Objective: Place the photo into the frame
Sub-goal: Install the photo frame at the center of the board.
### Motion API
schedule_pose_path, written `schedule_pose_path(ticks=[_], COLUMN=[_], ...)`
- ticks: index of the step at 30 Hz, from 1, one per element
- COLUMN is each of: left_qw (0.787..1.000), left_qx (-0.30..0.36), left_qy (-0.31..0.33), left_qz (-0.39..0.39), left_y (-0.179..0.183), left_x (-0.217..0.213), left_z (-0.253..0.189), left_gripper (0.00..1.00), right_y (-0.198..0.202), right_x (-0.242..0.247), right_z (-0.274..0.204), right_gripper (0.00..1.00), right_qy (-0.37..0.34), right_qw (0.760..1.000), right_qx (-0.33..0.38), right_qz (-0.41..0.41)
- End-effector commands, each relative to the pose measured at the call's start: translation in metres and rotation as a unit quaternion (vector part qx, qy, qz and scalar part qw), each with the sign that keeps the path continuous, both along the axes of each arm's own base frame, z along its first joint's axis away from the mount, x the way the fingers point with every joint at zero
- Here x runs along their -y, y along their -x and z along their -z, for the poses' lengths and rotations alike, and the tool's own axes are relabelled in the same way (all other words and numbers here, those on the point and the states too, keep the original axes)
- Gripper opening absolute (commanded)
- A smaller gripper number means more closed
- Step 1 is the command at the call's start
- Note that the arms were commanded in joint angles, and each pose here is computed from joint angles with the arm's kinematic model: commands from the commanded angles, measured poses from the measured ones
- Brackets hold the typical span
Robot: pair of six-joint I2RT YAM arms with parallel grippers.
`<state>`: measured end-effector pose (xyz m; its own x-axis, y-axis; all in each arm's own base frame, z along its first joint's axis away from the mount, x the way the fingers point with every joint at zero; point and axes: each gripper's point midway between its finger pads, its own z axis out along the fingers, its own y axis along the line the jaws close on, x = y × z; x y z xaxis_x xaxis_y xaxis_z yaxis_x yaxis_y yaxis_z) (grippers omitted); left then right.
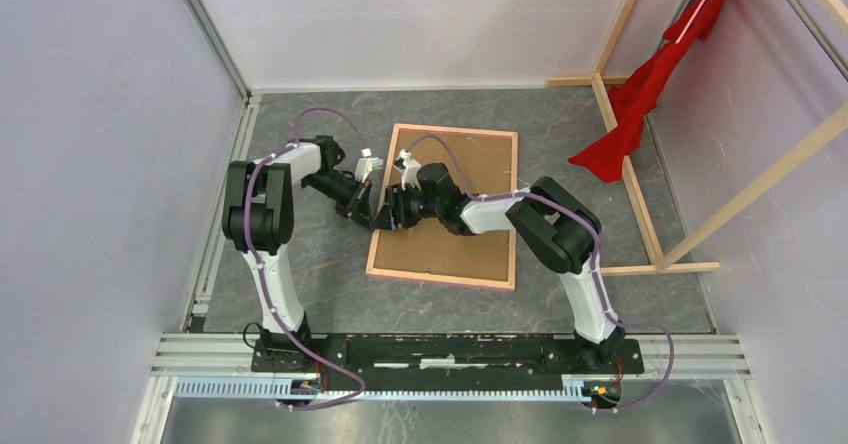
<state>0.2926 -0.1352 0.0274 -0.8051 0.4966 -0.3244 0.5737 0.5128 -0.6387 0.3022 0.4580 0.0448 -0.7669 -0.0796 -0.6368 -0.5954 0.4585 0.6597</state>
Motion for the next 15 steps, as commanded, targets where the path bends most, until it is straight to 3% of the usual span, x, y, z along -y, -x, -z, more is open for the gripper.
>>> schedule_pose_path(ticks=[1, 8, 15], left_qw=[0.998, 0.998, 0.997], left_qx=[0.044, 0.054, 0.05], left_qy=[-0.032, -0.004, 0.022], left_qz=[0.01, -0.016, -0.047], left_y=[-0.015, -0.039, -0.08], left_x=[-0.007, 0.003, 0.016], left_z=[-0.004, -0.023, -0.03], left_gripper=[0.07, 0.08, 0.12], right_y=[-0.012, -0.068, -0.121], right_x=[0.009, 0.063, 0.106], right_z=[-0.016, -0.061, -0.048], right_gripper=[0.59, 0.61, 0.63], right_qy=[-0.012, -0.031, -0.007], right_qw=[1.0, 0.995, 0.99], right_qx=[0.012, 0.062, 0.061], right_qz=[0.001, 0.067, 0.128])
